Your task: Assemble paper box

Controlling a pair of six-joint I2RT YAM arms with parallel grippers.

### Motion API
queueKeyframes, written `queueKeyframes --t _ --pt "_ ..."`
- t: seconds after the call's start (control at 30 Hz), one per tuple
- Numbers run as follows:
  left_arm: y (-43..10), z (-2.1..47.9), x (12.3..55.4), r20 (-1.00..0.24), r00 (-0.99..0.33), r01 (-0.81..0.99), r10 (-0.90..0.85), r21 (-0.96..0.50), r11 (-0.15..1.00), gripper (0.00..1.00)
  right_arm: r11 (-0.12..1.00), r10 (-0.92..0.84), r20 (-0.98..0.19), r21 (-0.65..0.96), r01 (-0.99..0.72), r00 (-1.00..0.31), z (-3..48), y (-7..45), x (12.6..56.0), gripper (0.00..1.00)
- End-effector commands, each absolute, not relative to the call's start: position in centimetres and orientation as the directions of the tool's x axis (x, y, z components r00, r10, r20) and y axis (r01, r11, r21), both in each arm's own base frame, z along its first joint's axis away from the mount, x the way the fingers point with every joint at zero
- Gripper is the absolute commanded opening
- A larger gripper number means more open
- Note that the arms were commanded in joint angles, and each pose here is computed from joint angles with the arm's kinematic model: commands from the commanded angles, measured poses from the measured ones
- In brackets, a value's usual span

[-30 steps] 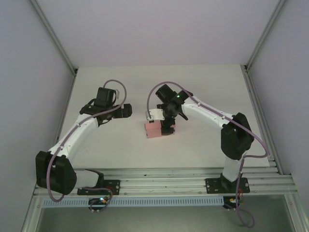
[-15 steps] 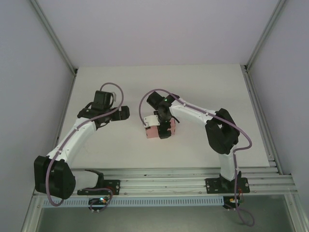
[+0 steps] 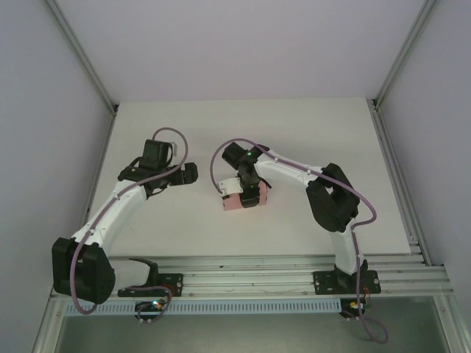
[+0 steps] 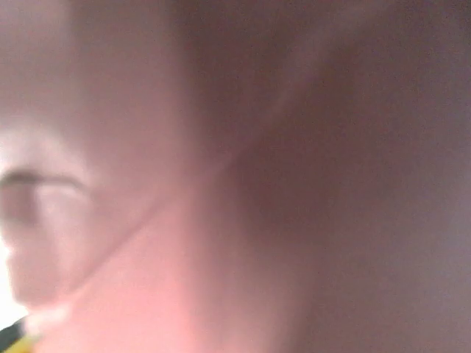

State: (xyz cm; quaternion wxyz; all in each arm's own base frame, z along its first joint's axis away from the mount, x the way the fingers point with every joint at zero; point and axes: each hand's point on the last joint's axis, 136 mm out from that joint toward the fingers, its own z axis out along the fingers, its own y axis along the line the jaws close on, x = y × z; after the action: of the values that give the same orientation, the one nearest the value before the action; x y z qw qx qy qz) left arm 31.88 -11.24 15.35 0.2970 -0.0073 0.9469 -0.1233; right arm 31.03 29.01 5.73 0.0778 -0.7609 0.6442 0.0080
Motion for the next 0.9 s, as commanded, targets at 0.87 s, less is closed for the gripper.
queueKeyframes --t 0.87 --pt "-10.9 16.0 31.9 -0.573 -0.808 0.032 -0.139 -0.277 0.960 1.00 0.132 -0.991 -0.102 -0.827 -0.547 -0.084 12.3 25.6 44.5 0.30"
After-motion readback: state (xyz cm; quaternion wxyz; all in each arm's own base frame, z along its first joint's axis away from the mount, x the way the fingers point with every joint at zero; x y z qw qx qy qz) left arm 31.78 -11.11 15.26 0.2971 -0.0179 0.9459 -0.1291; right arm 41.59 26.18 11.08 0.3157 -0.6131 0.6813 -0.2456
